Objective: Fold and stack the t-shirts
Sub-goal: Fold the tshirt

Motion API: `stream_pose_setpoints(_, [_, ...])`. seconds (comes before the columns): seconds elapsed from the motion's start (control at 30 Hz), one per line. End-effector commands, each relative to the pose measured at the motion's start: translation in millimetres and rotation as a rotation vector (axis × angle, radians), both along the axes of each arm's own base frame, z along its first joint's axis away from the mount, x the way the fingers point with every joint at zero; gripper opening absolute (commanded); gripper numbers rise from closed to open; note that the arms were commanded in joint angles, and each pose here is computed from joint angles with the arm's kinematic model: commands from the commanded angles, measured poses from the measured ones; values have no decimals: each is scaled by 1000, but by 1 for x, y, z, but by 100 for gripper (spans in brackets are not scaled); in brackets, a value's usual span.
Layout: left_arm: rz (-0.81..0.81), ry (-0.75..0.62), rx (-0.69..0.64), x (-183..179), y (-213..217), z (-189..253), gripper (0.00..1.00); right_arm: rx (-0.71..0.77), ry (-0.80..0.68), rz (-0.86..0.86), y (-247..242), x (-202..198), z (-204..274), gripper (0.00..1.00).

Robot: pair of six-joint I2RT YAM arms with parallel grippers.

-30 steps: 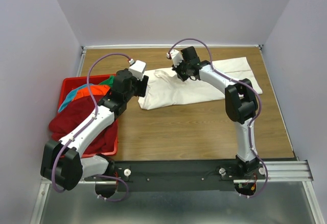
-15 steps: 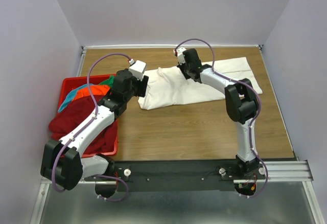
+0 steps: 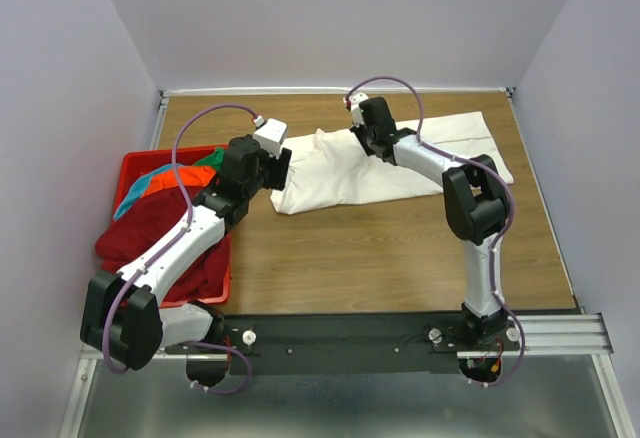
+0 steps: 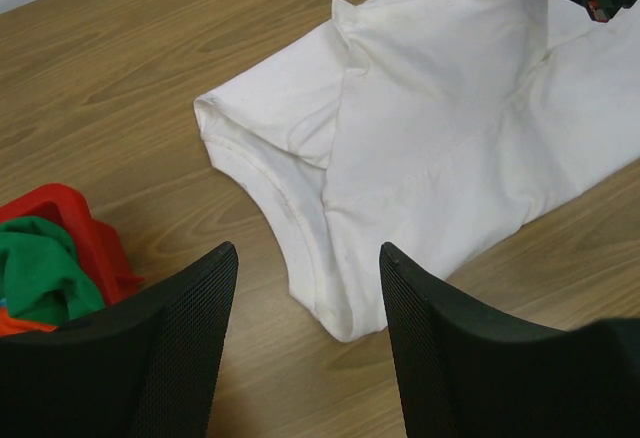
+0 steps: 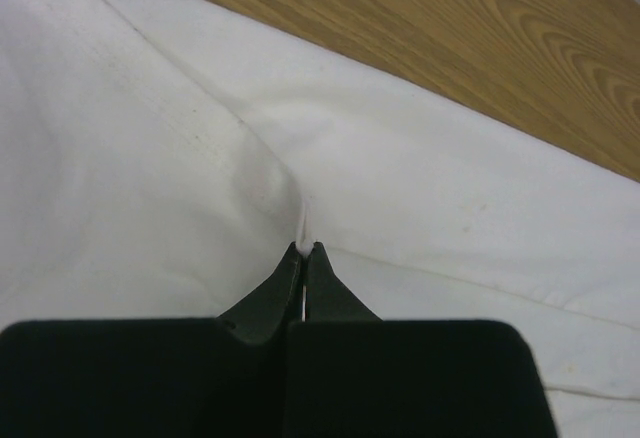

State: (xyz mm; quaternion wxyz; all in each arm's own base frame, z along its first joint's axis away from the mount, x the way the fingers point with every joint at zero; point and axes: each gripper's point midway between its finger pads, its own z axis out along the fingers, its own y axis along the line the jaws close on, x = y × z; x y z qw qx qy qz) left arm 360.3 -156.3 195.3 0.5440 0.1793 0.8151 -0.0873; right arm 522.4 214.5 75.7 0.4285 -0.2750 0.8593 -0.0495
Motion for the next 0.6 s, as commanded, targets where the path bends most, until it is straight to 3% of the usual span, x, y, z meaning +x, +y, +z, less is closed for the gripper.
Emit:
stream_pose_setpoints(0.0, [-20,-30,-18,5,-5,12,66,16,-55,-59,-12,4,21,1])
stream_pose_setpoints(0.37, [-23,-23,-17,5,-5,9,66,21,-42,-70,-20,-6,21,1])
stream_pose_setpoints(0.47, [-28,-17,-17,5,-7,7,66,37,-47,-81,-23,-4,25,13])
stream_pose_setpoints(0.5, [-31,-14,-17,5,-7,6,66,50,-54,-87,-23,-2,30,30])
stream_pose_setpoints(0.57, [-44,-4,-18,5,-10,3,66,75,-93,-93,-25,4,52,45])
